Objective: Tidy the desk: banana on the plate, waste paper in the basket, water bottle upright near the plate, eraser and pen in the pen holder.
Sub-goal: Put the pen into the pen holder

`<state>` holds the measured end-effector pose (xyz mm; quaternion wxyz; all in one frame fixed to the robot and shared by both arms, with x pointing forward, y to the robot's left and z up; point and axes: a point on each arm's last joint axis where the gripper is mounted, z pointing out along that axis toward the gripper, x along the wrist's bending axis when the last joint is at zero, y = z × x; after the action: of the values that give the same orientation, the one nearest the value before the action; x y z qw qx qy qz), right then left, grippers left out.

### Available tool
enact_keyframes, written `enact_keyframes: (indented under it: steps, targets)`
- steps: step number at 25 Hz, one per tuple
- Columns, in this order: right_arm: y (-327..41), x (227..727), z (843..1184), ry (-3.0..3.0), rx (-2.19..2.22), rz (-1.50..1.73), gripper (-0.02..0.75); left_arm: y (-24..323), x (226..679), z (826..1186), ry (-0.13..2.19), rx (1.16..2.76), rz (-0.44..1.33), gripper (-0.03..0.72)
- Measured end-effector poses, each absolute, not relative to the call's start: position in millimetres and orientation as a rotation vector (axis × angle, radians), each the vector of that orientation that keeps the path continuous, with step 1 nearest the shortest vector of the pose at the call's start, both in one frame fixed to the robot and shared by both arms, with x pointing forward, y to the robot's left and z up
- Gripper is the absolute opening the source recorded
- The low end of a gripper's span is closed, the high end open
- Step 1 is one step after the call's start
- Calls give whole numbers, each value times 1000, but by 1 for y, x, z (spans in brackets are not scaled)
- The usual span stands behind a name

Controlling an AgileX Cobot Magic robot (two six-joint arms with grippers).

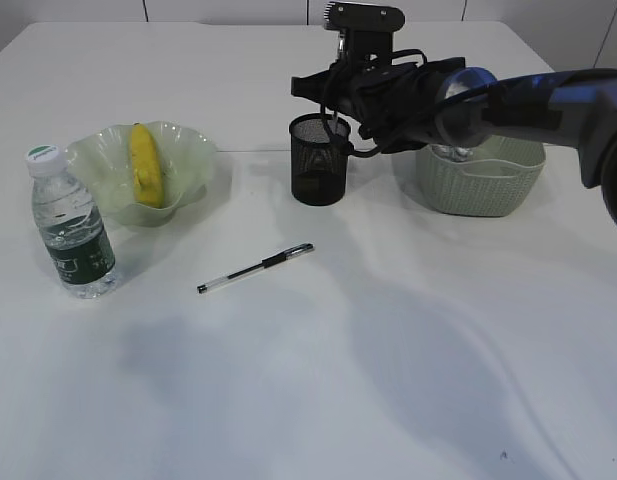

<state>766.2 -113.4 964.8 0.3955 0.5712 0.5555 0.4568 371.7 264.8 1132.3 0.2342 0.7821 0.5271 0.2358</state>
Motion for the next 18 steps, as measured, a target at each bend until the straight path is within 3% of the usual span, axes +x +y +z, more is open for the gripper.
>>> enact_keyframes:
  steps: [18]
  targets:
    - [-113, 766, 965, 1412, 1442, 1154, 87, 265, 372, 1132, 1447, 2147, 647, 464]
